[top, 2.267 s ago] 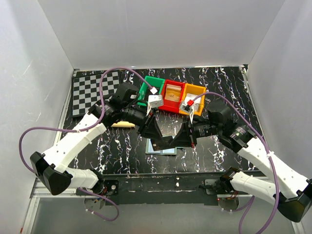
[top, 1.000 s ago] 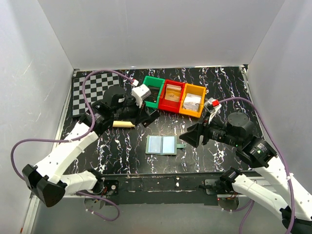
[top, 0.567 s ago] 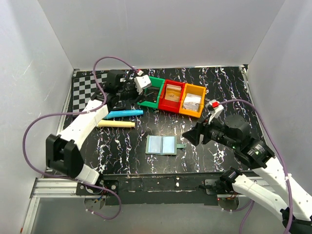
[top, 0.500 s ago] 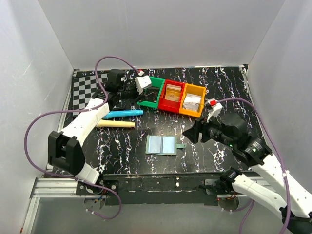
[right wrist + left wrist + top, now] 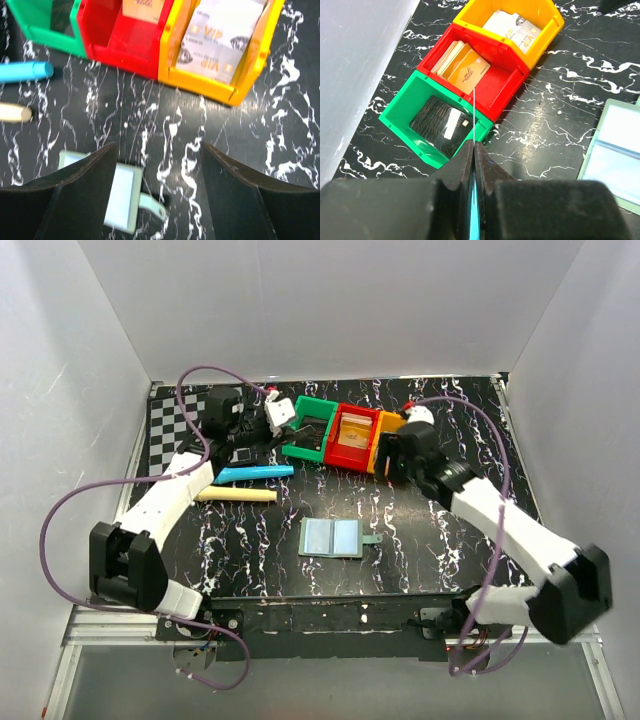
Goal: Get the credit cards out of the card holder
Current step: Move the storage box to the center of the board.
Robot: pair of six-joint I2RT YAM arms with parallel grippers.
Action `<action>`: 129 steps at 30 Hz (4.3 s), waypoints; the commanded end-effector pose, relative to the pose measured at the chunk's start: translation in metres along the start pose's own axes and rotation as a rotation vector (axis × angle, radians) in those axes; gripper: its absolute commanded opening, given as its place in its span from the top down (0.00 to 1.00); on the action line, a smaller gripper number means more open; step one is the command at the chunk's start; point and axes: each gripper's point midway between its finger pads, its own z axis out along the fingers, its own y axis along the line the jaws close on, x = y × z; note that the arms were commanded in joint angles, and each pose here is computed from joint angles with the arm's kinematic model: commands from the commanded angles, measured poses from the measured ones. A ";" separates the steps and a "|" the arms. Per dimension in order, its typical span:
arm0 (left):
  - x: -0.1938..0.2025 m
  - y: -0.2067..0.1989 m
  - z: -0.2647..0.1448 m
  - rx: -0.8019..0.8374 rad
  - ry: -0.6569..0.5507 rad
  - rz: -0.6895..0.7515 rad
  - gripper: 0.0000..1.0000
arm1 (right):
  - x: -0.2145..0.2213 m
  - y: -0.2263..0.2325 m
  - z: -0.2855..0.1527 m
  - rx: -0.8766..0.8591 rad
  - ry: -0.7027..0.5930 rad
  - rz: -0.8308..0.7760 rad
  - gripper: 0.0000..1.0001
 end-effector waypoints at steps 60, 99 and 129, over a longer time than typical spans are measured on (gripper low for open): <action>-0.028 -0.057 -0.025 0.071 -0.200 0.017 1.00 | -0.001 -0.047 0.162 0.187 0.320 -0.214 0.78; -0.016 -0.080 0.005 0.199 -0.152 0.049 1.00 | 0.053 -0.058 0.091 0.073 0.438 -0.459 0.99; 0.021 -0.083 0.039 0.326 0.090 -0.079 1.00 | -0.029 -0.010 -0.019 -0.062 0.013 -0.069 0.21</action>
